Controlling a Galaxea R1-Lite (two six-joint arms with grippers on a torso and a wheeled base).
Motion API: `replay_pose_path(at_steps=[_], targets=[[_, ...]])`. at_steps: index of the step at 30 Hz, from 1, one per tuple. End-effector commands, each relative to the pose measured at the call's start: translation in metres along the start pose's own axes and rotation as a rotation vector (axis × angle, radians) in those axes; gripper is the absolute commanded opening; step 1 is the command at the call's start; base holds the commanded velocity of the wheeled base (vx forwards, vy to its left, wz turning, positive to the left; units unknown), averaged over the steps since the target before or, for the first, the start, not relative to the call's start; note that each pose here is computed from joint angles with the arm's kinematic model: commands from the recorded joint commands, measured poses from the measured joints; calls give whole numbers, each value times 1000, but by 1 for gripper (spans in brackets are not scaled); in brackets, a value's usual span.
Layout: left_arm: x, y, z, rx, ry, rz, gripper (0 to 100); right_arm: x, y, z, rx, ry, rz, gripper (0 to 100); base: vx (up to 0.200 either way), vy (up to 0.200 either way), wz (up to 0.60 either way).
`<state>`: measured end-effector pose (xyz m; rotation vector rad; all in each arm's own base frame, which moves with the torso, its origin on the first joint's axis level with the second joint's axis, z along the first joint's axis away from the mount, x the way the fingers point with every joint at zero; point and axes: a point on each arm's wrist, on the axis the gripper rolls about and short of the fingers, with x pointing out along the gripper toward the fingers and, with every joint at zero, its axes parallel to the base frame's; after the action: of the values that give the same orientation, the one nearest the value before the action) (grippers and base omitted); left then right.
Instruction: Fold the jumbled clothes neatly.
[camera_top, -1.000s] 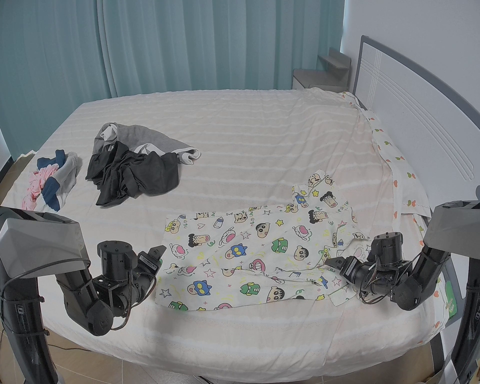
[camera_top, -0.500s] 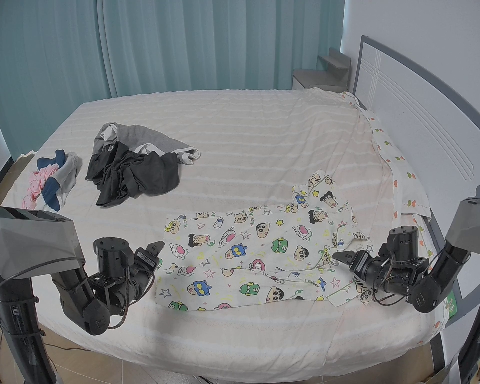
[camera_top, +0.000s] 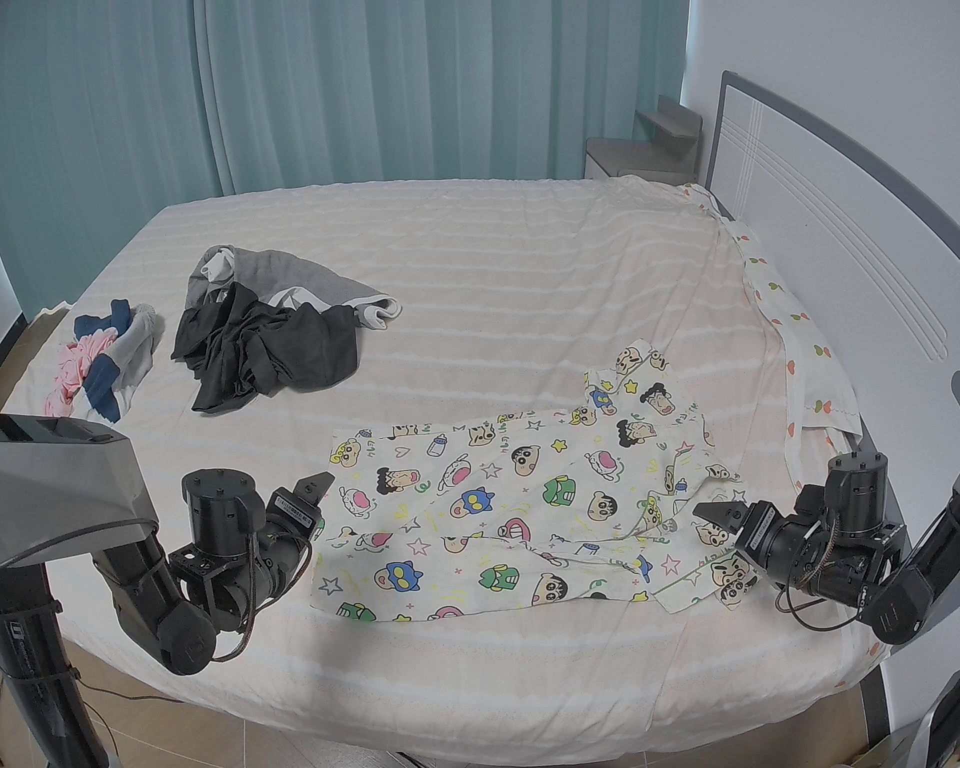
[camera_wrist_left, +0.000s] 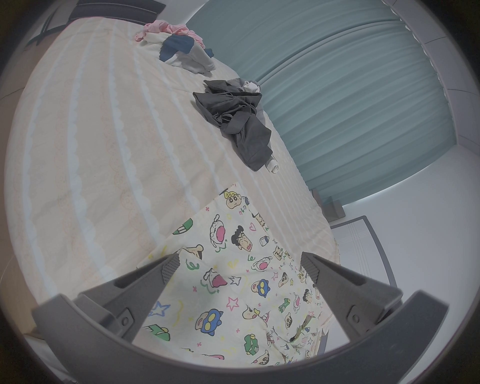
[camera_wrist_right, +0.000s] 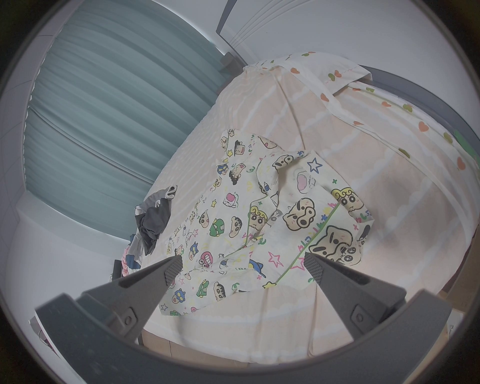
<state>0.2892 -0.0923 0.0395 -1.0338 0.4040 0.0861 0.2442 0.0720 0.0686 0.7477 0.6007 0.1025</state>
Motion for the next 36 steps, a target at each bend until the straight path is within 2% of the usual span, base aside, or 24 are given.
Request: replay_pose_path(at_steps=[1,6,21,31,34,36], targets=[[-2,-3,1,-5,-1,-13,100,-5,1,0,0,-6,5,100,0,0,0],[-4,-3,2,-8,3,-15,100,-3,0,0,0,-1,3,100,0,0,0],[-5,-3,-7,14,29,-12,100,-4,0,-1,-3,0,3,100,200,0,0],[-4,-2,-8,18,34,-8,100,-5,1,0,-8,-5,4,100,0,0,0],[-2,1,-10,53,39,2,100,-5,2,0,-10,-6,7,100,0,0,0],[2,5,-11,134,42,13,100,-7,4,-2,-16,-5,14,100,0,0,0]])
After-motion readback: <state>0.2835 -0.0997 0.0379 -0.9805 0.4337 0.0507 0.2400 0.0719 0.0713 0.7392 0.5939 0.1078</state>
